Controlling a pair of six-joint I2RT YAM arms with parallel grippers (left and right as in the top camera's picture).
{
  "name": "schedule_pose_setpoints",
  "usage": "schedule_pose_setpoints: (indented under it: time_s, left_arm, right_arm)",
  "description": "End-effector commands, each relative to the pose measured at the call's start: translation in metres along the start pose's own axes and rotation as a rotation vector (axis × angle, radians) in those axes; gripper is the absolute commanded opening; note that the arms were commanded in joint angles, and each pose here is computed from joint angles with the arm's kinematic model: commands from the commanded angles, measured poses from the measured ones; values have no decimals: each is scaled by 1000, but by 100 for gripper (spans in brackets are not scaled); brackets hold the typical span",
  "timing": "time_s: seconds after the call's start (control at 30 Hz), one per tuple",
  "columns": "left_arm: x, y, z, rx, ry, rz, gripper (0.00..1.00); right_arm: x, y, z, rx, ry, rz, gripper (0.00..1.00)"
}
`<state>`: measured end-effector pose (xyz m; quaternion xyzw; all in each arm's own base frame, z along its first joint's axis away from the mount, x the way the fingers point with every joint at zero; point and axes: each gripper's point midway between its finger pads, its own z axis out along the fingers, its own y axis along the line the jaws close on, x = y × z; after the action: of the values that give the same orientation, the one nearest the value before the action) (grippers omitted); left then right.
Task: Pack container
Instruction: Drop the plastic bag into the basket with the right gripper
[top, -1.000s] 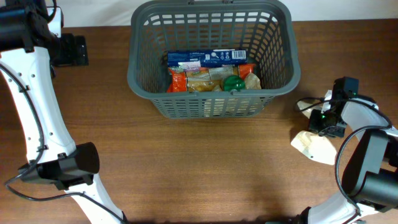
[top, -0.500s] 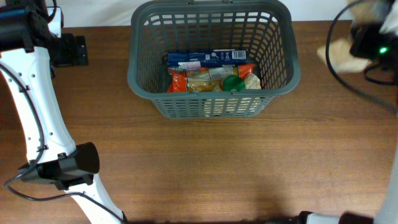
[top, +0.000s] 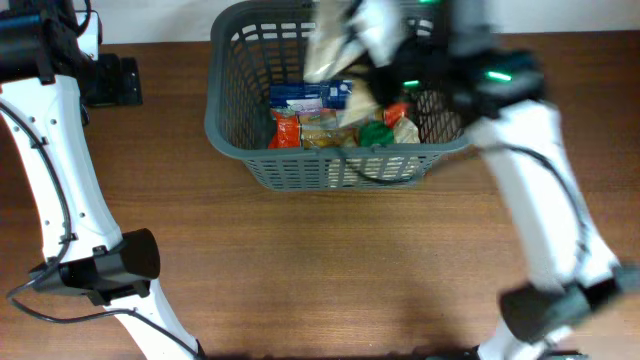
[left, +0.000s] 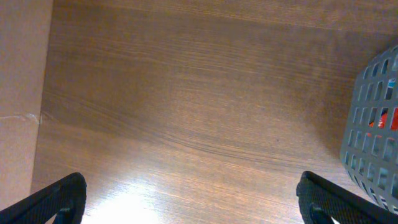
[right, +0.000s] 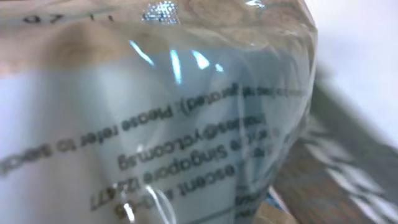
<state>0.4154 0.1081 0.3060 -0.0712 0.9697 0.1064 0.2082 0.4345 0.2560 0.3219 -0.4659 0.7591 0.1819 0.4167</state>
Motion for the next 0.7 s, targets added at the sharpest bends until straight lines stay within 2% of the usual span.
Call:
schedule_pose_setpoints:
  time_s: [0.0, 0.2, 0.23, 0.3, 0.33, 0.5, 0.53, 0.57, 0.6, 0.63, 0.67]
  left_arm:
    - [1, 3, -6, -9, -12, -22, 99]
    - [1, 3, -6, -9, -12, -22, 99]
    - [1, 3, -6, -9, -12, -22, 99]
    - [1, 3, -6, -9, -12, -22, 99]
    - [1, 3, -6, -9, -12, -22, 99]
    - [1, 3, -6, -9, -12, -22, 99]
    - [1, 3, -6, -9, -12, -22, 99]
    - [1, 3, -6, -9, -12, -22, 99]
    - [1, 3, -6, -9, -12, -22, 99]
    - [1, 3, -6, -9, -12, -22, 99]
    - [1, 3, -6, -9, -12, -22, 99]
  right_arm:
    - [28, 25, 66, -130, 74, -74, 4]
    - [62, 60, 125, -239, 170, -61, 4]
    - [64, 62, 128, -245, 181, -57, 6]
    - [72, 63, 135, -242, 206, -19, 18]
    - [76, 62, 138, -233, 222, -1, 21]
    - [85, 49, 140, -157, 267, 78, 22]
    - [85, 49, 140, -155, 268, 90, 29]
    - [85, 49, 140, -153, 269, 95, 48]
    - [85, 48, 140, -145, 271, 94, 61]
    - [85, 33, 134, -55, 295, 120, 83]
    - [84, 27, 131, -21, 302, 125, 84]
